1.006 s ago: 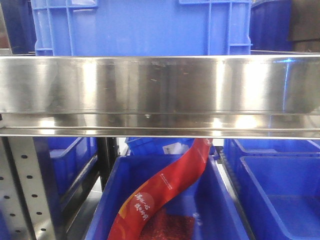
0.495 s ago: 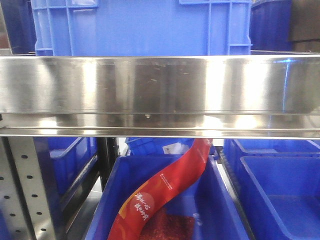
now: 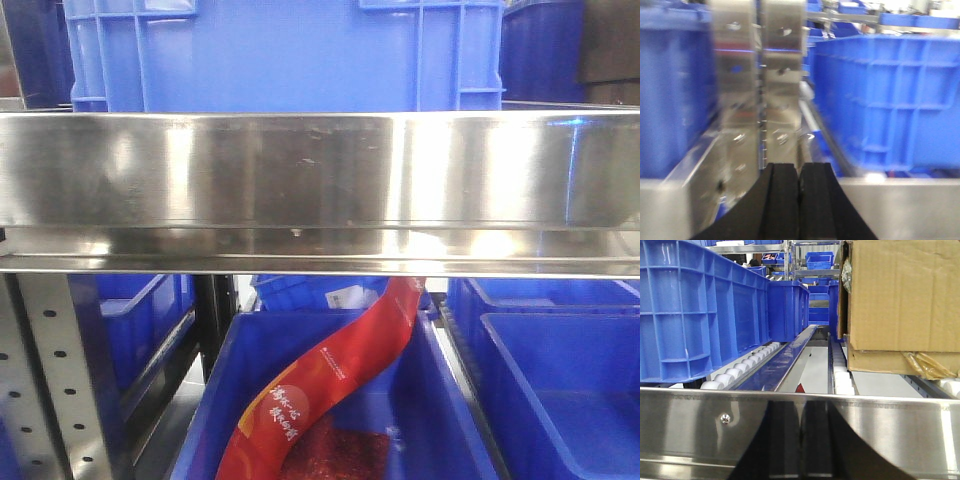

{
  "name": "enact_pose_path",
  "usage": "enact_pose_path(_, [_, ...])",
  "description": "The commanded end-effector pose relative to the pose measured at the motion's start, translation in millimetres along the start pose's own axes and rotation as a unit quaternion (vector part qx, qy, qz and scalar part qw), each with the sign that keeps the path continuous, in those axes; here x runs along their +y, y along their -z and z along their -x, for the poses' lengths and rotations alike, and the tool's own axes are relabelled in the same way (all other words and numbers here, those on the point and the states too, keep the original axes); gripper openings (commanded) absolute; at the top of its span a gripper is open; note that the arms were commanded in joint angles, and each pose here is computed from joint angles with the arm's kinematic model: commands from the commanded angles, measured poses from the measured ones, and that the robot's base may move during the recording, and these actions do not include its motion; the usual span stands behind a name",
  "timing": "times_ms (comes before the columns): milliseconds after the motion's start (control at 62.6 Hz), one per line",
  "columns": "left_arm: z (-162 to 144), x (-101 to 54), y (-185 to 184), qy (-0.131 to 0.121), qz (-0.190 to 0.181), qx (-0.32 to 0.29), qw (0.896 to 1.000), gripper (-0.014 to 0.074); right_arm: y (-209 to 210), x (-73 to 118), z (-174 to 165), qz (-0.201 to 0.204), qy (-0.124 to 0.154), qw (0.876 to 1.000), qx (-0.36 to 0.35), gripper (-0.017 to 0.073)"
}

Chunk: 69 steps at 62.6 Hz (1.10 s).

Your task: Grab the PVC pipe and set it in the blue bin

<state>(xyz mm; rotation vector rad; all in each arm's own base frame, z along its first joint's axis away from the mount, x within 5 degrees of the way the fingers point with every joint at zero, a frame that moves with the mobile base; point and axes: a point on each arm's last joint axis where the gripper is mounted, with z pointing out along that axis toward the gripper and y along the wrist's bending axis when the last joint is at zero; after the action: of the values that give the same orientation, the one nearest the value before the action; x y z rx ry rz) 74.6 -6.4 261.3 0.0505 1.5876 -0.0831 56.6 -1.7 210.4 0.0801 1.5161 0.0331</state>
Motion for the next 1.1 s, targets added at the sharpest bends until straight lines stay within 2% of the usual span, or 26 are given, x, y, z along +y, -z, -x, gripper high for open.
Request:
enact_pose_path(0, [-16.4,2.0,9.9,-0.004,0.013,-0.012,1.000,-0.0111,0.3,-0.3,2.1,-0.003,0.005,1.000,-0.014,-0.0167])
enact_pose_path(144, [-41.8,2.9,19.8,-0.005,0.018,-0.033,0.999,-0.0111,0.3,-0.3,2.1,-0.003,0.005,1.000,-0.014,-0.0167])
enact_pose_path(192, [-53.7,3.2,17.7,-0.004,0.018,-0.016,1.000,-0.0111,0.3,-0.3,2.1,-0.003,0.005,1.000,-0.014,-0.0167])
enact_pose_path(255, [-50.4,3.5,17.7,-0.005,0.020,-0.041,0.999,-0.0111,0.3,-0.3,2.1,-0.003,0.005,1.000,-0.014,-0.0167])
enact_pose_path(287, [-54.9,3.4,17.5,-0.004,0.020,-0.017,1.000,-0.0111,0.3,-0.3,2.1,-0.003,0.005,1.000,-0.014,-0.0167])
enact_pose_path(351, [-55.9,3.4,17.5,-0.004,0.020,-0.011,1.000,-0.0111,0.3,-0.3,2.1,-0.003,0.005,1.000,-0.014,-0.0167])
enact_pose_path(1086, [-54.4,3.4,17.5,-0.004,0.020,-0.019,1.000,-0.0111,0.3,-0.3,2.1,-0.003,0.005,1.000,-0.014,-0.0167])
